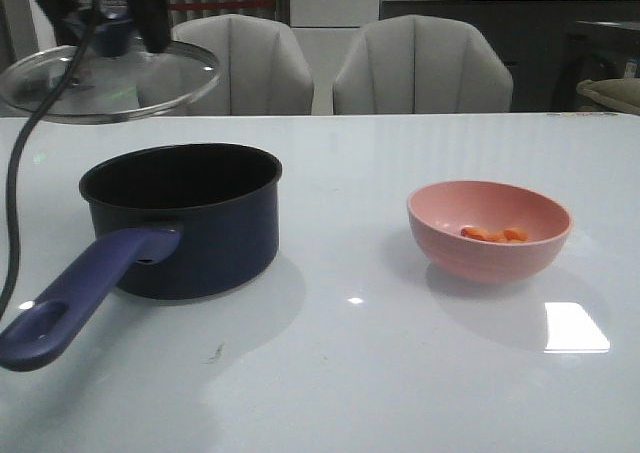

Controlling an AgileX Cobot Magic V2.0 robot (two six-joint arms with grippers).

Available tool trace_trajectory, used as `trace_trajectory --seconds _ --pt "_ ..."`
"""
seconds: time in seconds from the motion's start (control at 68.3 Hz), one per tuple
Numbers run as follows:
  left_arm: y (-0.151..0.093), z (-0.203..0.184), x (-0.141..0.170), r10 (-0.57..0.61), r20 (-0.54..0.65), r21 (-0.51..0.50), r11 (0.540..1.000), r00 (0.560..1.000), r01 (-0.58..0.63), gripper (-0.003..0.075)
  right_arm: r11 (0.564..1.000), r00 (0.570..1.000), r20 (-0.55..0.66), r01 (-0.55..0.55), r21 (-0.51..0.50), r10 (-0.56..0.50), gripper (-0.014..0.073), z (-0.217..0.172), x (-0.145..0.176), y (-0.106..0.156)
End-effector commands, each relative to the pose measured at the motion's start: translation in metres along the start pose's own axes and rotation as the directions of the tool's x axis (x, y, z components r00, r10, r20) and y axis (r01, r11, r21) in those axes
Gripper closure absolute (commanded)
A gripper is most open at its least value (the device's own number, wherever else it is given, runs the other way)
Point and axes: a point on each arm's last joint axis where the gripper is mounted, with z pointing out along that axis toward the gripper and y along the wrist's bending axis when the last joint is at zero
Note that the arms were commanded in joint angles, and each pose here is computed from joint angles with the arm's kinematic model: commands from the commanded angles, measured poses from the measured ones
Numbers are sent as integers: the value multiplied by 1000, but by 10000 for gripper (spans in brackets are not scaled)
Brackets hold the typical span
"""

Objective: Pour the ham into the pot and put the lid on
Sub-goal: 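Lift the glass lid off the pot and set it beside the pot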

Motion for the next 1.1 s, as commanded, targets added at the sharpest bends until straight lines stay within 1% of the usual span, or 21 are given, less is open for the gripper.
trace_trajectory --seconds 0.0,0.073,0.117,0.161,0.205,0.22,0.234,0.249,0.293,0.308,0.366,0.381,0.395,0.469,0.513,0.586,0.718,0.923,1.084 --pt "38 -38 -3 -50 140 -52 997 989 58 411 1000 993 112 18 -1 -18 438 -2 -11 1" --pt "68 -37 8 -98 139 -94 989 985 112 411 1000 993 112 18 -1 -18 438 -2 -11 1" --pt "80 -37 14 -113 143 -104 986 983 128 411 1000 993 112 18 -1 -18 438 -2 -11 1" --pt "97 -33 24 -130 132 -122 982 983 146 411 1000 993 112 18 -1 -18 438 -2 -11 1" --pt "108 -29 33 -148 120 -128 978 982 163 411 1000 993 112 18 -1 -18 438 -2 -11 1" --pt "116 -25 39 -167 108 -134 974 980 181 411 1000 993 112 18 -1 -18 438 -2 -11 1" --pt "116 -25 39 -167 108 -134 974 980 181 411 1000 993 112 18 -1 -18 438 -2 -11 1" --pt "123 -22 44 -184 102 -136 971 978 197 411 1000 993 112 18 -1 -18 438 -2 -11 1" --pt "130 -17 50 -206 91 -136 967 974 217 411 1000 993 112 18 -1 -18 438 -2 -11 1" --pt "139 -13 56 -231 80 -136 961 970 240 411 1000 993 112 18 -1 -18 438 -2 -11 1" --pt "145 -3 67 -248 57 -111 961 967 253 411 1000 993 112 18 -1 -18 438 -2 -11 1" --pt "147 -4 66 -240 61 -114 963 969 246 411 1000 993 112 18 -1 -18 438 -2 -11 1" --pt "148 1 71 -255 57 -97 961 965 259 411 1000 993 112 18 -1 -18 438 -2 -11 1" --pt "152 13 82 -275 62 -78 957 959 279 411 1000 993 112 18 -1 -18 438 -2 -11 1" --pt "152 21 88 -279 64 -82 955 958 284 411 1000 993 112 18 -1 -18 438 -2 -11 1" --pt "153 32 95 -279 99 -89 953 955 288 410 1000 993 112 18 -1 -18 438 -2 -11 1" --pt "153 43 103 -284 121 -92 951 951 295 403 1000 993 112 18 -1 -18 438 -2 -11 1" --pt "155 70 110 -298 34 -95 949 954 300 395 1000 993 112 18 -1 -18 438 -2 -11 1" --pt "156 84 114 -305 -10 -96 948 952 303 393 1000 993 112 18 -1 -18 438 -2 -11 1"
